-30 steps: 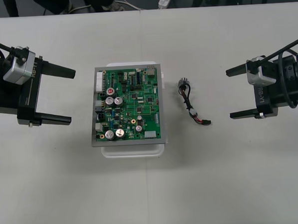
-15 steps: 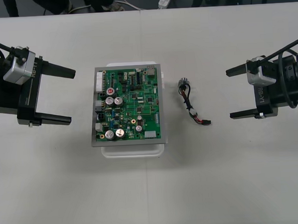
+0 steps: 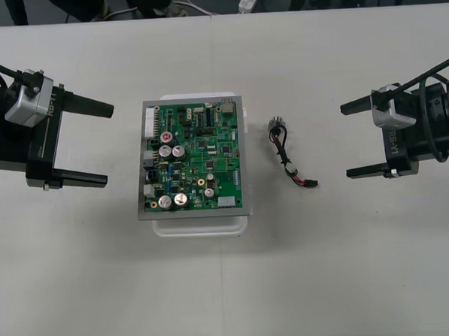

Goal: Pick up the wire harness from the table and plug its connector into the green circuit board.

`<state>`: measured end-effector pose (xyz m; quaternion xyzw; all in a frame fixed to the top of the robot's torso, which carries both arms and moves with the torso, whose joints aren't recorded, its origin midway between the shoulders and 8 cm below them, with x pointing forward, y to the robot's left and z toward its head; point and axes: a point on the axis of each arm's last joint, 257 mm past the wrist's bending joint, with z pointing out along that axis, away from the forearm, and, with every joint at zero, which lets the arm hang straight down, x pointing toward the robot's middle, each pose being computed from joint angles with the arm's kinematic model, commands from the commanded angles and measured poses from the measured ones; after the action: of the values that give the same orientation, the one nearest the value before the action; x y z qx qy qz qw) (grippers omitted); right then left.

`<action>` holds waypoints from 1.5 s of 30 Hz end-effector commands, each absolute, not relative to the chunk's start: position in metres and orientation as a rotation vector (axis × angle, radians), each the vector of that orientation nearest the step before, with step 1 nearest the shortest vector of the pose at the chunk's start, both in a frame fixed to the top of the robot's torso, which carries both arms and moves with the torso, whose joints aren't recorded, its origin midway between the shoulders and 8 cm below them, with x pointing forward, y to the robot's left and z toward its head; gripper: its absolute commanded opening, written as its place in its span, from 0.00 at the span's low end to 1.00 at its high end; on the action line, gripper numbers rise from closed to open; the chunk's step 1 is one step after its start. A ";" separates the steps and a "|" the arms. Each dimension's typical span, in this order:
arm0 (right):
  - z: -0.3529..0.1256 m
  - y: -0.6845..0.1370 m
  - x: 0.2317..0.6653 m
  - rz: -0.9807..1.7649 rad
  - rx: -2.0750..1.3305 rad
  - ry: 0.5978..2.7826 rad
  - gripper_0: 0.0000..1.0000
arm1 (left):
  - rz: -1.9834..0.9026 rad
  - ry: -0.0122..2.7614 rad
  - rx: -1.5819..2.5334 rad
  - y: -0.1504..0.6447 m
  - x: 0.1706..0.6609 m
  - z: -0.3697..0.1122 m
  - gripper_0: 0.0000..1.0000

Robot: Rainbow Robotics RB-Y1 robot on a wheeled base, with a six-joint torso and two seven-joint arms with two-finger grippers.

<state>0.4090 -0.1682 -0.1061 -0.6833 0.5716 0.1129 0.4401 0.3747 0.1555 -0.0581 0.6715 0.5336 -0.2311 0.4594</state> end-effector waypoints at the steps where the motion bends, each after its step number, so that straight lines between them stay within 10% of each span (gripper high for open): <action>1: -0.091 -0.183 0.414 0.220 -1.702 1.406 1.00 | -0.588 1.355 1.697 0.162 0.365 -0.066 1.00; 45: -0.108 -0.149 0.402 0.238 -1.721 1.480 1.00 | -0.599 1.334 1.675 0.149 0.376 -0.030 1.00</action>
<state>0.4078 -0.1651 -0.1095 -0.6878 0.5799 0.0871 0.4278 0.3808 0.1490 -0.0435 0.6684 0.5292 -0.2400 0.4644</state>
